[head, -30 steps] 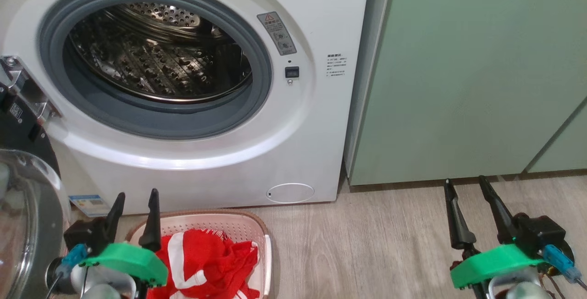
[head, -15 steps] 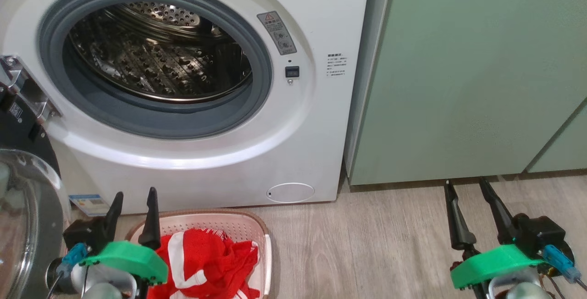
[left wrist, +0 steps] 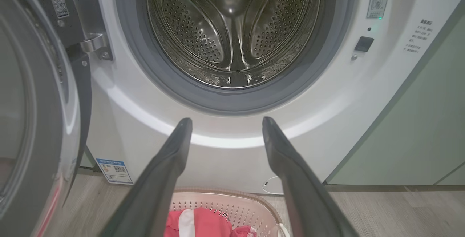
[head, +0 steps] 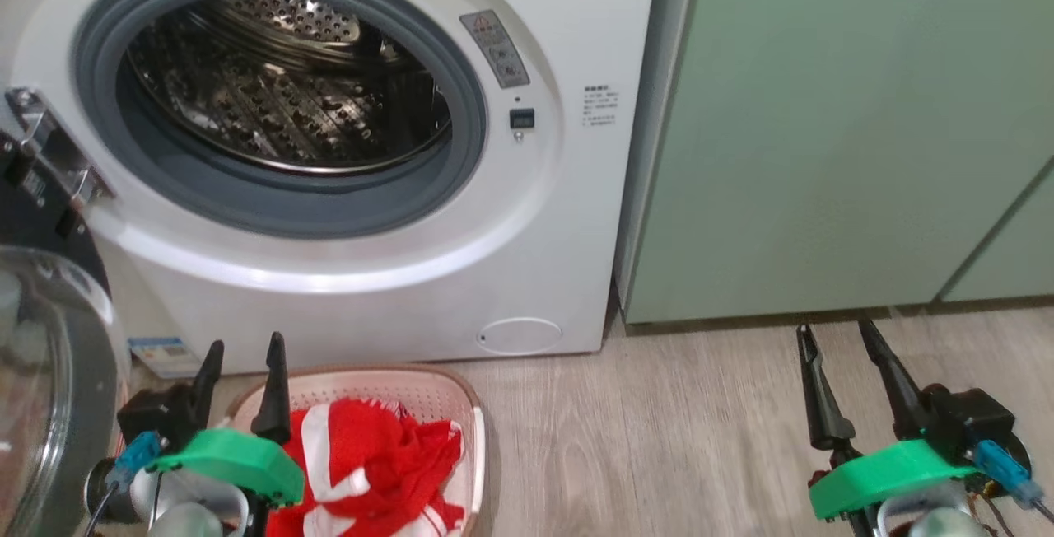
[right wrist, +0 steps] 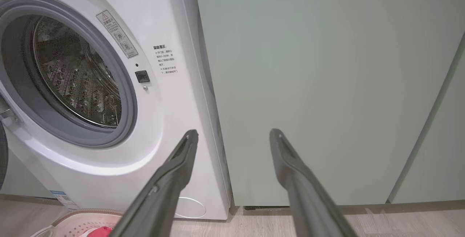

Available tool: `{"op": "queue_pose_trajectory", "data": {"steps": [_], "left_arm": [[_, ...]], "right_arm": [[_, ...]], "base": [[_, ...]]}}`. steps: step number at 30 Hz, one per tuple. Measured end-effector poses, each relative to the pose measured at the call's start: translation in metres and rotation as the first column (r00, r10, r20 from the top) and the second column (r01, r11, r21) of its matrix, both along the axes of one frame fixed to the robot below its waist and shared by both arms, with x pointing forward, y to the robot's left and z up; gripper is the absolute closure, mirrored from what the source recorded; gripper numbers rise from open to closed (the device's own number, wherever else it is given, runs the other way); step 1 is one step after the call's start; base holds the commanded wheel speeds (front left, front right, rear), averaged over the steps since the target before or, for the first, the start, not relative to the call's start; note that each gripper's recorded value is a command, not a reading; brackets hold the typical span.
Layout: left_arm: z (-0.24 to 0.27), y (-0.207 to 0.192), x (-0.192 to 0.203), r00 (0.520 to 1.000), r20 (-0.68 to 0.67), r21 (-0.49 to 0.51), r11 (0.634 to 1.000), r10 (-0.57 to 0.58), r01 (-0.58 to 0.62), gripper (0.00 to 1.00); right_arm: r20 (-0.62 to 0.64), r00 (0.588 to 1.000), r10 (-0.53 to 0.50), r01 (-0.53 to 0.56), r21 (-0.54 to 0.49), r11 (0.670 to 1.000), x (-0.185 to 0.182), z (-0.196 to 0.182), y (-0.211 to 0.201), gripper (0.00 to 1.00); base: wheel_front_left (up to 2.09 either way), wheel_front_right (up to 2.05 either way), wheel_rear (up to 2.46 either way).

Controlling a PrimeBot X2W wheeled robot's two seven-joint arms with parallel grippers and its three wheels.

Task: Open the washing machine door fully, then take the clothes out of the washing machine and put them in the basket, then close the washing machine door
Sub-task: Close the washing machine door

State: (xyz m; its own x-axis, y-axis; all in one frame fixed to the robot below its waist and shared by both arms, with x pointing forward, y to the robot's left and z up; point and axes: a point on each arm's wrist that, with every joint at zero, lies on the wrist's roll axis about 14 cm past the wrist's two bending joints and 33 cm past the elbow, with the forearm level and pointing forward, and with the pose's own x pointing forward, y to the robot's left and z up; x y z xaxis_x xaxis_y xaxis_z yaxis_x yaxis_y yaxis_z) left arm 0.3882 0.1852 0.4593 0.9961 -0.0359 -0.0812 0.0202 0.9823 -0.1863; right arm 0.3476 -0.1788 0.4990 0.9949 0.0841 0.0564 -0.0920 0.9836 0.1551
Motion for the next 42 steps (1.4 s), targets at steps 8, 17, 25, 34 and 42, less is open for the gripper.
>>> {"op": "queue_pose_trajectory", "data": {"steps": [8, 17, 25, 34, 42], "left_arm": [[0.001, 0.001, 0.001, 1.000, 0.003, 0.001, 1.000, 0.002, -0.002, 0.00], [0.002, 0.002, 0.000, 1.000, 0.005, 0.003, 1.000, 0.003, -0.003, 0.00], [0.005, 0.004, -0.001, 1.000, 0.016, 0.005, 1.000, 0.006, -0.006, 0.00], [0.005, 0.008, -0.009, 1.000, 0.018, -0.003, 1.000, 0.025, -0.025, 0.00], [0.006, 0.031, -0.023, 0.995, 0.021, -0.004, 0.995, 0.102, -0.102, 0.00]], "right_arm": [[-0.013, 1.000, 0.001, -0.001, 0.002, 1.000, -0.002, -0.004, 0.001, 0.00], [-0.014, 1.000, -0.004, 0.004, 0.002, 1.000, -0.003, -0.005, -0.001, 0.00], [-0.015, 1.000, -0.001, 0.001, 0.002, 1.000, -0.001, -0.005, 0.000, 0.00], [-0.020, 1.000, 0.022, -0.022, 0.003, 1.000, 0.005, -0.007, 0.007, 0.00], [-0.021, 0.994, 0.104, -0.104, 0.008, 0.995, 0.018, -0.007, 0.035, 0.00]], "base": [[-2.07, 2.07, 0.00], [-2.16, 2.02, 0.14], [-1.30, 1.26, 0.04], [-0.13, 0.13, 0.00], [0.00, 0.00, 0.00]]}}
